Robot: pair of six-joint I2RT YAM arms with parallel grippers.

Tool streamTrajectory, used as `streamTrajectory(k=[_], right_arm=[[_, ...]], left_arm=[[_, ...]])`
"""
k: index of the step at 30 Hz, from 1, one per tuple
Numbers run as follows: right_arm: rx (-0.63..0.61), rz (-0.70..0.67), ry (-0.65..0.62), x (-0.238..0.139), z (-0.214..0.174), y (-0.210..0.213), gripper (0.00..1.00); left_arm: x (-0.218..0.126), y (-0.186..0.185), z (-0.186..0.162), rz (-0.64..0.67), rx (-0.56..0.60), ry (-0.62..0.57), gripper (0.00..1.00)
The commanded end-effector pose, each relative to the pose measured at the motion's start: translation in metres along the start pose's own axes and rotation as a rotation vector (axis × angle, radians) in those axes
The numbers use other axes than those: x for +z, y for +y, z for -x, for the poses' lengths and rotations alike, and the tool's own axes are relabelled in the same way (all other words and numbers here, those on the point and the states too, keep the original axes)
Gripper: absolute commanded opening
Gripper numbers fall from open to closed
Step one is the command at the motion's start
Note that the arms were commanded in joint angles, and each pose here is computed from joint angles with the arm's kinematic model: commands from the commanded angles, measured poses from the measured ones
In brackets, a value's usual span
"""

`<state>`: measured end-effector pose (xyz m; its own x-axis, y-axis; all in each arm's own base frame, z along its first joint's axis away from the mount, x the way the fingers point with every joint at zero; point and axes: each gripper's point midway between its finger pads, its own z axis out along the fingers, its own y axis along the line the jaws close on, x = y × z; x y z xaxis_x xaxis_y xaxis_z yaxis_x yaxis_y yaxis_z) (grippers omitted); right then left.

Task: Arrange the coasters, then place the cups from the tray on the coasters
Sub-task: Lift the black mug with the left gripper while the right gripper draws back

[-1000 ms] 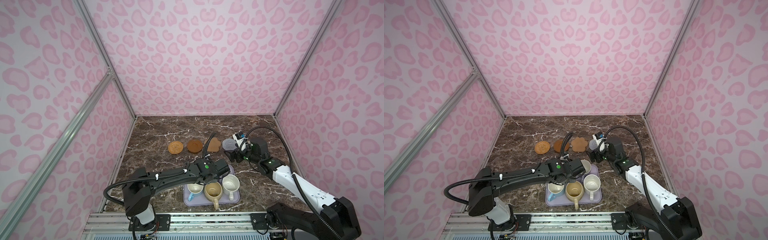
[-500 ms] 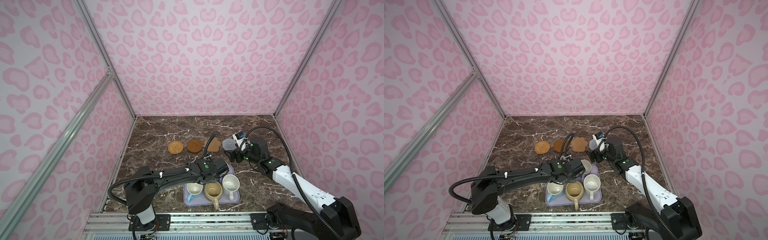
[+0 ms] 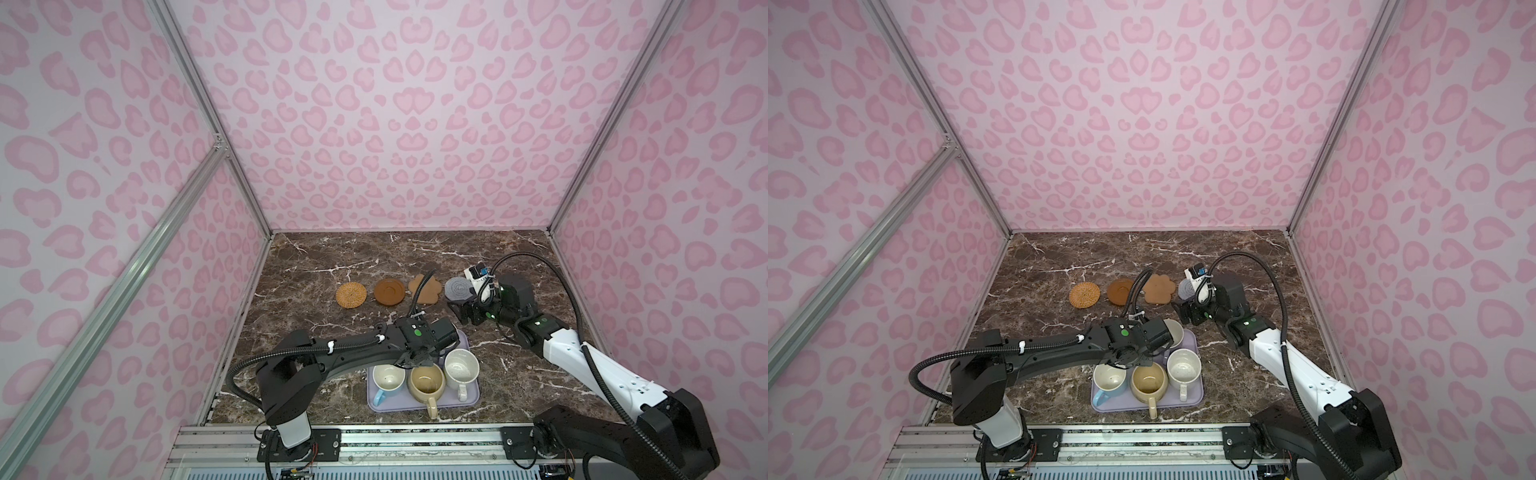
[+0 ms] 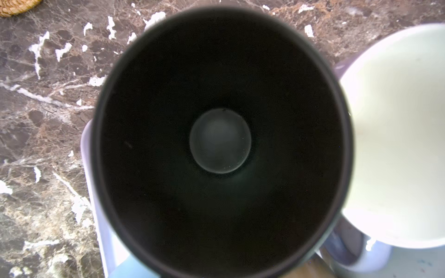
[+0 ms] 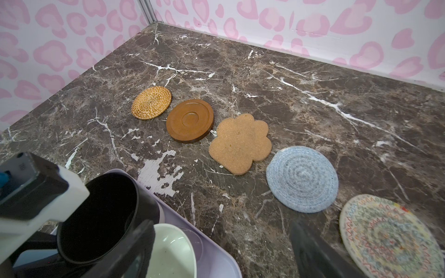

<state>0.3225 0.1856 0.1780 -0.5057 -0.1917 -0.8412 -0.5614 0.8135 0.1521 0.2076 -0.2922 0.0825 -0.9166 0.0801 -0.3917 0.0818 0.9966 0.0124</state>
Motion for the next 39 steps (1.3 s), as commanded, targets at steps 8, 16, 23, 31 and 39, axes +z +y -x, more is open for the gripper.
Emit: streamTrajectory(k=[8, 16, 23, 31, 39], right_arm=[[0.004, 0.007, -0.009, 0.001, 0.003, 0.001, 0.89], [0.004, 0.019, -0.023, 0.000, 0.006, 0.003, 0.89], [-0.013, 0.122, -0.054, -0.004, 0.014, 0.021, 0.89], [-0.035, 0.234, -0.054, -0.003, 0.021, 0.053, 0.95], [-0.086, 0.278, -0.075, 0.000, 0.028, 0.081, 0.96]], left_arm=[[-0.006, 0.013, 0.012, 0.057, -0.013, -0.060, 0.00], [-0.020, 0.018, 0.019, 0.037, -0.021, -0.100, 0.00], [-0.029, 0.021, 0.027, 0.019, -0.037, -0.138, 0.00], [-0.054, 0.034, 0.057, -0.033, -0.025, -0.216, 0.00], [-0.072, 0.068, 0.088, -0.034, -0.047, -0.270, 0.00]])
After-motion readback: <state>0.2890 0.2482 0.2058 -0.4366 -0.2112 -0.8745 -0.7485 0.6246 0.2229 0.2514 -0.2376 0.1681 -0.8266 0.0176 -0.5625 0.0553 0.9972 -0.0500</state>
